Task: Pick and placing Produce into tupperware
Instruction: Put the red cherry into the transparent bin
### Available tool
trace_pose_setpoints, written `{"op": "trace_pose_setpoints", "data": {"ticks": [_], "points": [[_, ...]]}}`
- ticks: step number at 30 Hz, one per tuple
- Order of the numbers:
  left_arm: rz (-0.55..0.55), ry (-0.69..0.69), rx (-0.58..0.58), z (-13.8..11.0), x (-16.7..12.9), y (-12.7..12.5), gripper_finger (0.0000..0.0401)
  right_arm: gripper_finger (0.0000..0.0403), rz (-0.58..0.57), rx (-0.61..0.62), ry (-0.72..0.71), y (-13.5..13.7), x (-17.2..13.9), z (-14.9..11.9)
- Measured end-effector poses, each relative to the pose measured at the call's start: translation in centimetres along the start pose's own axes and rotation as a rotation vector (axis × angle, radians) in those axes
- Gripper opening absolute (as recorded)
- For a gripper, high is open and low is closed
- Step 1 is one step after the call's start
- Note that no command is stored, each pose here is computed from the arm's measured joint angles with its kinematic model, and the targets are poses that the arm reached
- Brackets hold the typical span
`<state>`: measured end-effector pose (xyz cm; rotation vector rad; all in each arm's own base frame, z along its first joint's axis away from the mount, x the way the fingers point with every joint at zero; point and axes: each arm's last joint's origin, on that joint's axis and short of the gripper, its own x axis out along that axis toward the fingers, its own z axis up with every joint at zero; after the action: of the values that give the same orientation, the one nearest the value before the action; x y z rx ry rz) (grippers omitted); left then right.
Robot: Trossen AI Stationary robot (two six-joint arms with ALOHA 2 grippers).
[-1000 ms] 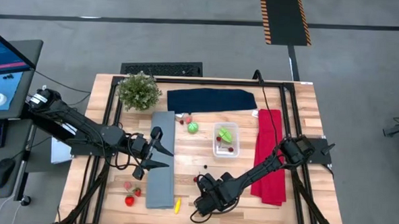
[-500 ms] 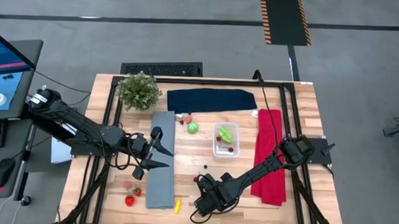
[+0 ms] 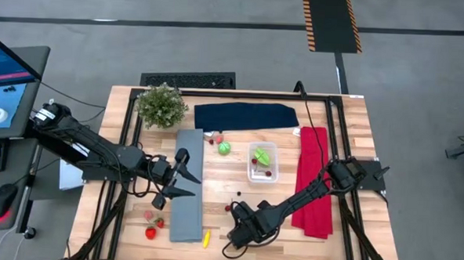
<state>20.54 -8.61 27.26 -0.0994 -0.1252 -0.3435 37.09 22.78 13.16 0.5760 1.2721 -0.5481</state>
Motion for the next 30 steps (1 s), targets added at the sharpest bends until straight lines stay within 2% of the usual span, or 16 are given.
{"op": "trace_pose_setpoints", "data": {"ticks": [5, 10, 20, 27, 30], "points": [[-0.001, -0.006, 0.000, 0.1, 0.0, 0.0, 0.0167, 0.0058, -0.010, 0.003, 0.008, 0.1, -0.2, 0.0], [0.000, -0.006, 0.000, 0.1, 0.0, 0.0, 0.0167, 0.0013, -0.015, -0.007, 0.006, 0.1, -0.2, 0.0], [0.000, -0.005, 0.000, 0.1, 0.0, 0.0, 0.0167, 0.0012, -0.043, -0.040, -0.019, -0.3, -0.6, 0.2], [0.000, -0.005, 0.000, 0.1, 0.0, 0.0, 0.0167, 0.0012, -0.146, -0.046, -0.102, -2.0, -3.6, 1.2], [0.000, -0.005, 0.000, 0.1, 0.0, 0.0, 0.0167, 0.0010, -0.135, -0.046, -0.153, -2.4, -5.3, 1.7]]}}
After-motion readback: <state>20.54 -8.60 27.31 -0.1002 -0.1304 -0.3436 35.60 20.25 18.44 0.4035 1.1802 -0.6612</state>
